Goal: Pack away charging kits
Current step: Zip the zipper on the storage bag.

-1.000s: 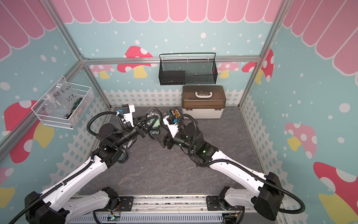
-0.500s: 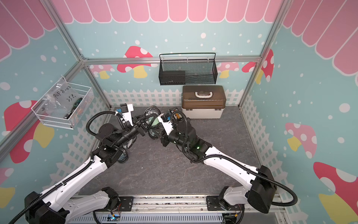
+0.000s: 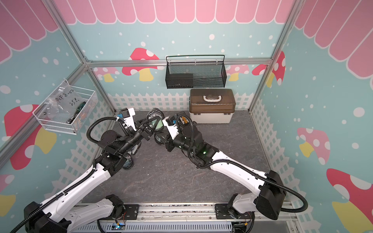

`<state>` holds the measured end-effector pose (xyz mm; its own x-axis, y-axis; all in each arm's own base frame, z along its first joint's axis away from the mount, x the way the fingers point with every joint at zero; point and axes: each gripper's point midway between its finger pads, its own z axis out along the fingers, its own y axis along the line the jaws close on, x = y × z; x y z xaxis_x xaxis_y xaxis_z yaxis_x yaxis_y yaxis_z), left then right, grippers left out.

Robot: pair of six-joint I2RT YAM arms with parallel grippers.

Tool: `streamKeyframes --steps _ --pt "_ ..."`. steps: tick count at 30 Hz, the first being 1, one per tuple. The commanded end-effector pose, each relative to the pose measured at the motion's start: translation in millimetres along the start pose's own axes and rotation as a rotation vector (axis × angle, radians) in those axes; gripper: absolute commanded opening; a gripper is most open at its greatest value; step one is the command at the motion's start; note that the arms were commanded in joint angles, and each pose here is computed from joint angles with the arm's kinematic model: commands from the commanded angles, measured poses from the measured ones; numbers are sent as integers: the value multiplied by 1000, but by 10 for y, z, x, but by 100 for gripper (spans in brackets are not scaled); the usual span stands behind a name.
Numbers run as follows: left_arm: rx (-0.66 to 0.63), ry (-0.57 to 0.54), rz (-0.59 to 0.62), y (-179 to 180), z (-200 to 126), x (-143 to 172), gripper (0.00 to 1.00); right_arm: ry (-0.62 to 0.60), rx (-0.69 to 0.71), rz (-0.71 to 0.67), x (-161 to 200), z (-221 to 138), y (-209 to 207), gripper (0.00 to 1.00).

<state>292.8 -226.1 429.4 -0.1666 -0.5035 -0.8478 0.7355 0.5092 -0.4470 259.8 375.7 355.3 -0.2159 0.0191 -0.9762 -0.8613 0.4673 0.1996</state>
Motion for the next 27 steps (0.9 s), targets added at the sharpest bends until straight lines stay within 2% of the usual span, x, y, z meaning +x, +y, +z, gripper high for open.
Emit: streamKeyframes --steps 1,3,8,19,27 --pt "5 -30 5 -33 -31 -63 0 -56 -29 0 -212 48 89 15" --pt "5 -30 4 -35 -31 -63 0 -53 -27 5 -207 79 79 14" --pt "-7 -30 8 -12 -37 -54 0 -50 -23 15 -216 111 67 0" --pt "-67 -46 15 129 -126 -12 0 -8 112 -13 -89 30 -164 0" --pt "-24 -69 -18 75 -254 -86 0 31 226 -37 -9 20 -491 0"
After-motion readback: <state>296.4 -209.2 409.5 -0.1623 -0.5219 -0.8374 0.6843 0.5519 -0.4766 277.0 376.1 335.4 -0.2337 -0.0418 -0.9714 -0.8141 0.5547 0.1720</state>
